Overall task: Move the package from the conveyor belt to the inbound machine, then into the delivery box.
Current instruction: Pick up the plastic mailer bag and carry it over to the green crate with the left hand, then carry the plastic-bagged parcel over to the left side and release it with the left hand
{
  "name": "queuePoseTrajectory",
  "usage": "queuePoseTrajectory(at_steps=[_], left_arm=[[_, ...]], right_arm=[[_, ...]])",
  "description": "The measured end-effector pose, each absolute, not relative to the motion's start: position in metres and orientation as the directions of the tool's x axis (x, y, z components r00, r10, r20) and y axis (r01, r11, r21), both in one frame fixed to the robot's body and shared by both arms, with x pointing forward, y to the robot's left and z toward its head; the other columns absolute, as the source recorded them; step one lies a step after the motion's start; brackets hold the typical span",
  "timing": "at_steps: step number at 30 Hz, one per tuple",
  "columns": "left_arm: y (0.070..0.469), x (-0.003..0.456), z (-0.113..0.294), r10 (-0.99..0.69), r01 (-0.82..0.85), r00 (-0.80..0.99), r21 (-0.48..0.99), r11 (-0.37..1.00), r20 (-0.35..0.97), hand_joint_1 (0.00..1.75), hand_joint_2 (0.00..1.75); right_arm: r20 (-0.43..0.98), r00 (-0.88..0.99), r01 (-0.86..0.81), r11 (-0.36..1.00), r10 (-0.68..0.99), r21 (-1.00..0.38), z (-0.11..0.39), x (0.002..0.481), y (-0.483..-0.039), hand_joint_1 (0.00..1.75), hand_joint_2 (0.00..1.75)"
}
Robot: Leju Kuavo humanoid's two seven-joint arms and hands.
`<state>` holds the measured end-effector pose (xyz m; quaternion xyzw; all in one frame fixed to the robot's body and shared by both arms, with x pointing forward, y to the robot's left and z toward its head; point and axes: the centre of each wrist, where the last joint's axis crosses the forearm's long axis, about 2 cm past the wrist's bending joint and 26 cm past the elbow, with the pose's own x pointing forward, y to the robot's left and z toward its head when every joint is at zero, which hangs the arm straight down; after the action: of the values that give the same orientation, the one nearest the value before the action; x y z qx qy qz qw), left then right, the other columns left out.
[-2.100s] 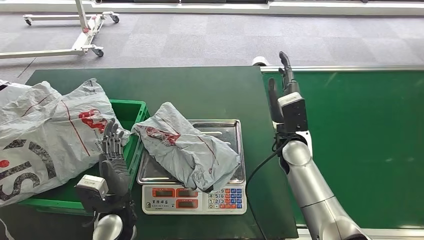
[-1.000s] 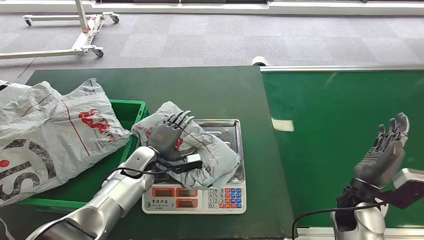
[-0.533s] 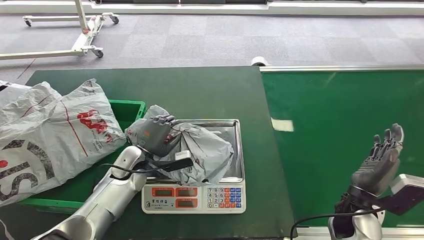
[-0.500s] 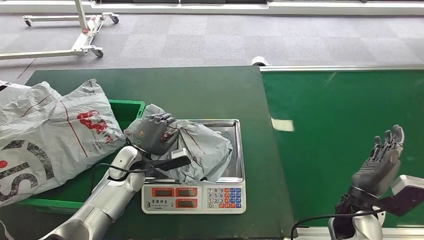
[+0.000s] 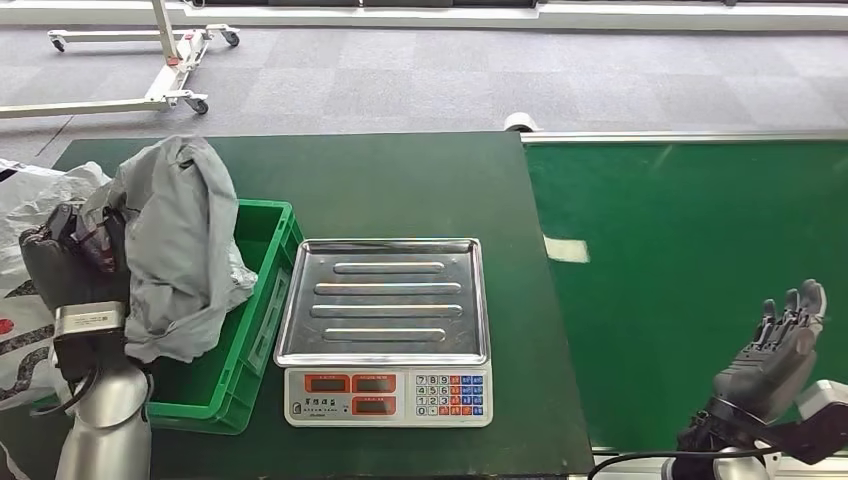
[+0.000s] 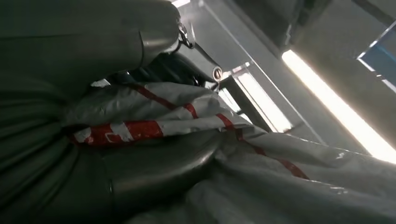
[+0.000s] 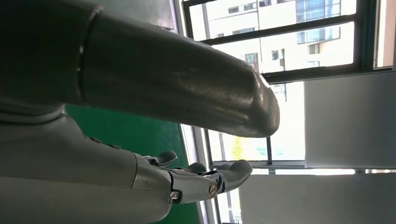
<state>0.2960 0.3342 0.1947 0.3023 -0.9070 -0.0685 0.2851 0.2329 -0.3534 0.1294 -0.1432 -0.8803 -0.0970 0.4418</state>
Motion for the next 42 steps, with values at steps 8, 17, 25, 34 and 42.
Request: queuePoseTrajectory(at_steps=[8, 17, 25, 34, 42], left_arm=[[0.403, 0.336, 0.154, -0.98, -0.614, -0.096, 0.764, 0.197, 0.175, 1.54, 1.75], [0.44, 0.387, 0.141, -0.98, -0.358, 0.196, 0.929, -0.094, -0.024, 0.0, 0.0], [0.422, 0.362, 0.163, -0.997, -0.598, 0.066, 0.798, -0.075, -0.044, 0.0, 0.0], [0.379, 0.285, 0.203, -0.676, -0.718, -0.569, 0.117, 0.686, 0.468, 0.0, 0.0], [0.288, 0.261, 0.185, -0.208, -0.152, -0.751, 0.142, 0.978, 0.627, 0.0, 0.0]], right_arm=[[0.808, -0.568, 0.326, 0.944, 0.153, 0.05, 0.128, 0.229, -0.35, 0.0, 0.0], [0.815, -0.562, 0.327, 0.943, 0.144, 0.059, 0.128, 0.231, -0.347, 0.0, 0.0], [0.832, -0.539, 0.346, 0.935, 0.133, 0.075, 0.121, 0.224, -0.347, 0.0, 0.0], [0.842, -0.516, 0.392, 0.917, 0.157, 0.069, 0.111, 0.196, -0.355, 0.0, 0.0], [0.841, -0.516, 0.367, 0.929, 0.159, 0.05, 0.116, 0.193, -0.347, 0.0, 0.0]])
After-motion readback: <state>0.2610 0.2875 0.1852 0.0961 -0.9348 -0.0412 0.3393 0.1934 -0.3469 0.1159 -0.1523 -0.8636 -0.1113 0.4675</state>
